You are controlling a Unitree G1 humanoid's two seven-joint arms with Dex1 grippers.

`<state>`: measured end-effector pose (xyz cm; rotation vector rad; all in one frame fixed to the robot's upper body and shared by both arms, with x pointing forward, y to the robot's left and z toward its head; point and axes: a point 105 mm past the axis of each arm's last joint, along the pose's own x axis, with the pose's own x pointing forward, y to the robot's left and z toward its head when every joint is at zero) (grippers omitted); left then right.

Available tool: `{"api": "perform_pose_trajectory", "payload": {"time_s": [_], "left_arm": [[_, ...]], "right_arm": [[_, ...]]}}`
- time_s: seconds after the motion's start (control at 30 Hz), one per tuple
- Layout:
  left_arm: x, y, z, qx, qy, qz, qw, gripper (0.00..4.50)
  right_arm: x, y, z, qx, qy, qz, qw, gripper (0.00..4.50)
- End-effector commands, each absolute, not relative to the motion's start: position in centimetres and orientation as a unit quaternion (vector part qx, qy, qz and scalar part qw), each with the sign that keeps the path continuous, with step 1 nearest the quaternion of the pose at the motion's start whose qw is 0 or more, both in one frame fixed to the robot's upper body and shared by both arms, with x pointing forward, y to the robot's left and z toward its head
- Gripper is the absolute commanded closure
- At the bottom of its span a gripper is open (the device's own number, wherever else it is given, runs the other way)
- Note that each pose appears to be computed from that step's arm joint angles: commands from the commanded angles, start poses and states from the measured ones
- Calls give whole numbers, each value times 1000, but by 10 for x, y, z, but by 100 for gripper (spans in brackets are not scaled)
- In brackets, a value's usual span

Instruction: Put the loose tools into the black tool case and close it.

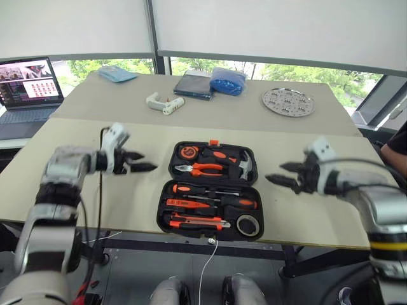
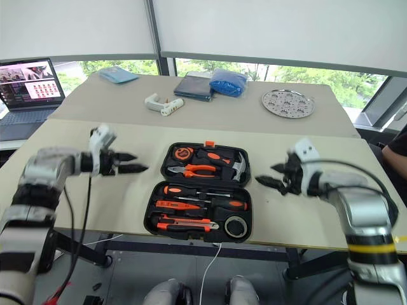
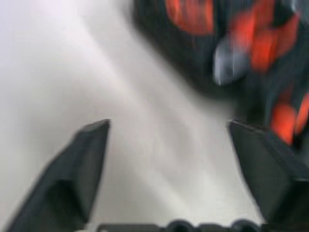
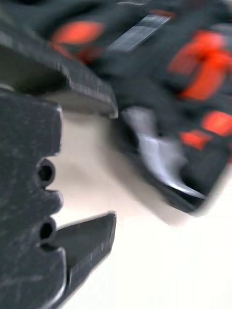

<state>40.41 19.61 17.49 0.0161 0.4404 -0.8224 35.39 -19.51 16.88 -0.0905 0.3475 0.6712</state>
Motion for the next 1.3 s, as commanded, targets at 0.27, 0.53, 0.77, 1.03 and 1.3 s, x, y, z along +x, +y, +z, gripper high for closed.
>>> {"api": "perform_pose_trajectory", "payload": {"time_s": [0.27,0.53,0.77,1.03,1.3], "left_arm": [[426,157,159,-56,271,-360,891,52],[417,163,141,-48,312,-360,878,338],[416,166,144,-60,300,-365,879,450],[425,149,217,34,31,-398,916,450],[416,141,226,85,-42,-399,912,450]], "right_arm": [[391,-186,142,32,254,240,936,55],[386,-174,128,18,274,252,928,309],[388,-167,137,14,259,259,930,447],[408,-171,196,-45,110,233,965,447],[406,-167,226,-152,-25,214,965,447]]}}
